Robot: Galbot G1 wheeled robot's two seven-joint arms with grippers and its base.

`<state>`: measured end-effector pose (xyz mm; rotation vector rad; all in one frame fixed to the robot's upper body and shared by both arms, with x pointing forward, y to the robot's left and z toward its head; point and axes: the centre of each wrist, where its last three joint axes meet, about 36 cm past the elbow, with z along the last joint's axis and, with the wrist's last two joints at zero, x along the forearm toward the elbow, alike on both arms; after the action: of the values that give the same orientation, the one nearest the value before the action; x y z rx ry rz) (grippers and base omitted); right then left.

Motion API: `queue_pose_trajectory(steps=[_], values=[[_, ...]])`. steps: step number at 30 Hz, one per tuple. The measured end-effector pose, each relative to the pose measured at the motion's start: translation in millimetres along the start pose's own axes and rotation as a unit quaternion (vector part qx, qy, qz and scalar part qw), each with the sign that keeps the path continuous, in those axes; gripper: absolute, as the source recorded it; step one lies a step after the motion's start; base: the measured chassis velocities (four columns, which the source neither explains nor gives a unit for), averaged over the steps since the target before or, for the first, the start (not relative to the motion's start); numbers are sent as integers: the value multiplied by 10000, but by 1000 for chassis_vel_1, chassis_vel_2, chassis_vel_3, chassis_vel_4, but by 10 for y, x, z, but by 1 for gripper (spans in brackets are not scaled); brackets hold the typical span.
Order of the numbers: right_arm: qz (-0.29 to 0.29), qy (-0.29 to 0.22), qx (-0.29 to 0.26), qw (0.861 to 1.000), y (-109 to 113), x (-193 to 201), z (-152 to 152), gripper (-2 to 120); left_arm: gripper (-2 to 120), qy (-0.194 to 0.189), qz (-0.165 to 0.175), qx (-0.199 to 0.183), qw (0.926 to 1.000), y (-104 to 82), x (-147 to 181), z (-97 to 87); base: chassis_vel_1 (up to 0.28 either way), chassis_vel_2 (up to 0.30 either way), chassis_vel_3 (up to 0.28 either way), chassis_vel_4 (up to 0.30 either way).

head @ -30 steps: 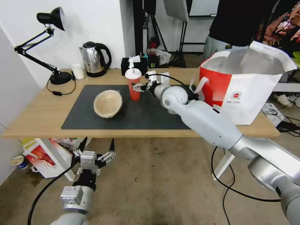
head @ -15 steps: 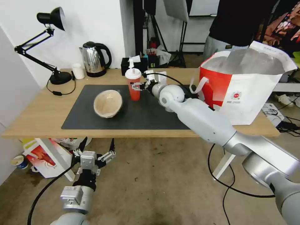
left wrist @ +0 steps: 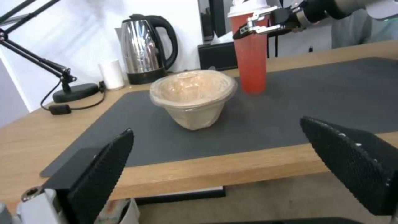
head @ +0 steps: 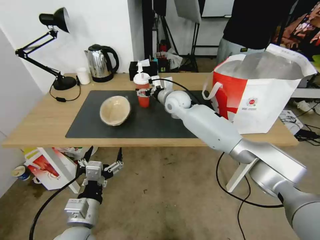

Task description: Pick up the trash from the table and place it into the takeout bag.

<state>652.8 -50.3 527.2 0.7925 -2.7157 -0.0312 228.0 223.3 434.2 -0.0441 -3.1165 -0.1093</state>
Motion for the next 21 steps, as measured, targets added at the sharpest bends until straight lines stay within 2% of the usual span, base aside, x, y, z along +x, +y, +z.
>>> queue_pose_trajectory(steps=[21], values=[[-34, -105, -68, 9999, -69, -111, 53, 98, 100, 0, 0, 0, 10000, 0, 0, 0, 0, 0, 0, 0]])
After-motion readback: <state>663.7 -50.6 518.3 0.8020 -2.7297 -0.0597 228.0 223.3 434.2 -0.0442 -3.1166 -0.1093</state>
